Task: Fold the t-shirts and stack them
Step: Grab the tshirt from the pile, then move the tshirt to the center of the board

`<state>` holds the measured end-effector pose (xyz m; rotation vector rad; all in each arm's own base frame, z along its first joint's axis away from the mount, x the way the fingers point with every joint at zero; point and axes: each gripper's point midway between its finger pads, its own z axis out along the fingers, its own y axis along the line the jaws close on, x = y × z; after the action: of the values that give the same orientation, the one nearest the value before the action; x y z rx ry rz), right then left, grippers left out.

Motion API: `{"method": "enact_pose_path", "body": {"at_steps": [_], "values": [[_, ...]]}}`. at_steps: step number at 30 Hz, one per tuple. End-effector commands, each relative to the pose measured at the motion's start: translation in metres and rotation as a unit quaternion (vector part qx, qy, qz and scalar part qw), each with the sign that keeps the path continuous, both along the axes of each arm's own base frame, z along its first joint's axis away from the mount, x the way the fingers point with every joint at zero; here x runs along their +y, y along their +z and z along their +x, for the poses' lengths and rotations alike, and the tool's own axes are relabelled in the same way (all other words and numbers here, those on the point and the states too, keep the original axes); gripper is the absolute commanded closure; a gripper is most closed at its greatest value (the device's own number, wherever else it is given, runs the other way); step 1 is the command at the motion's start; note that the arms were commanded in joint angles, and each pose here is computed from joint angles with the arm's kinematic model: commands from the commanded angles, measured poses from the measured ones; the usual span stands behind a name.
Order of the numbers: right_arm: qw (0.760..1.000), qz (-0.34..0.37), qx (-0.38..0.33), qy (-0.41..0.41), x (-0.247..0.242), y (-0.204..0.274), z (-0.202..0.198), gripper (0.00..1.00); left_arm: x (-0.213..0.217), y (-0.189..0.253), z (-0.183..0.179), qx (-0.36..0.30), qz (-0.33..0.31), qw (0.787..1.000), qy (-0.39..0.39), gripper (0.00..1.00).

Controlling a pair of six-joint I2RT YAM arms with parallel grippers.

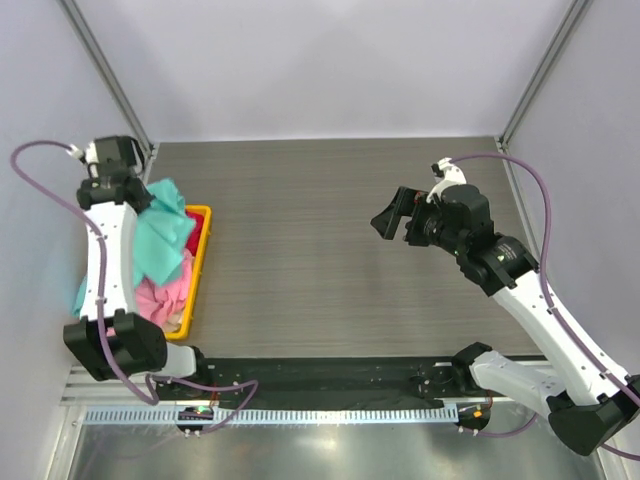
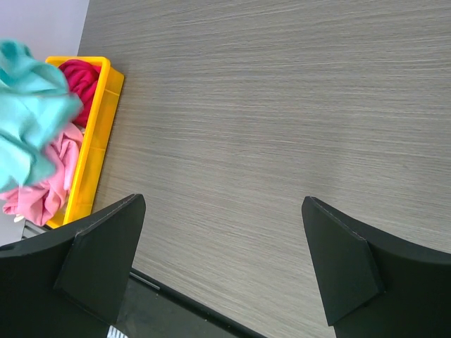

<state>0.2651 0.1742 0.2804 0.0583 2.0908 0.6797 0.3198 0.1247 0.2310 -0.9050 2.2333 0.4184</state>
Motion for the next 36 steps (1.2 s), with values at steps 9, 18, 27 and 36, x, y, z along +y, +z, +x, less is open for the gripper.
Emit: {"method": "enact_pose_path", "body": {"at_steps": [9, 18, 27, 36], "values": [[0.999, 0.028, -0.020, -0.009, 0.000, 0.019, -0.001, 0.00, -0.166, 0.292, 0.032, -0.426, -0.182, 0.837, -0.292, 1.00], [0.996, -0.025, -0.006, -0.081, -0.033, -0.001, -0.002, 0.00, -0.352, 0.197, 0.022, -0.318, -0.353, 0.745, -0.468, 0.98], [0.985, -0.084, 0.075, -0.130, -0.061, -0.068, -0.022, 0.01, -0.392, -0.056, -0.038, -0.031, -0.351, 0.816, -0.459, 0.46], [0.977, -0.112, 0.139, -0.118, -0.041, -0.119, 0.003, 0.28, -0.371, -0.108, -0.068, 0.062, -0.273, 0.844, -0.457, 0.35]]}}
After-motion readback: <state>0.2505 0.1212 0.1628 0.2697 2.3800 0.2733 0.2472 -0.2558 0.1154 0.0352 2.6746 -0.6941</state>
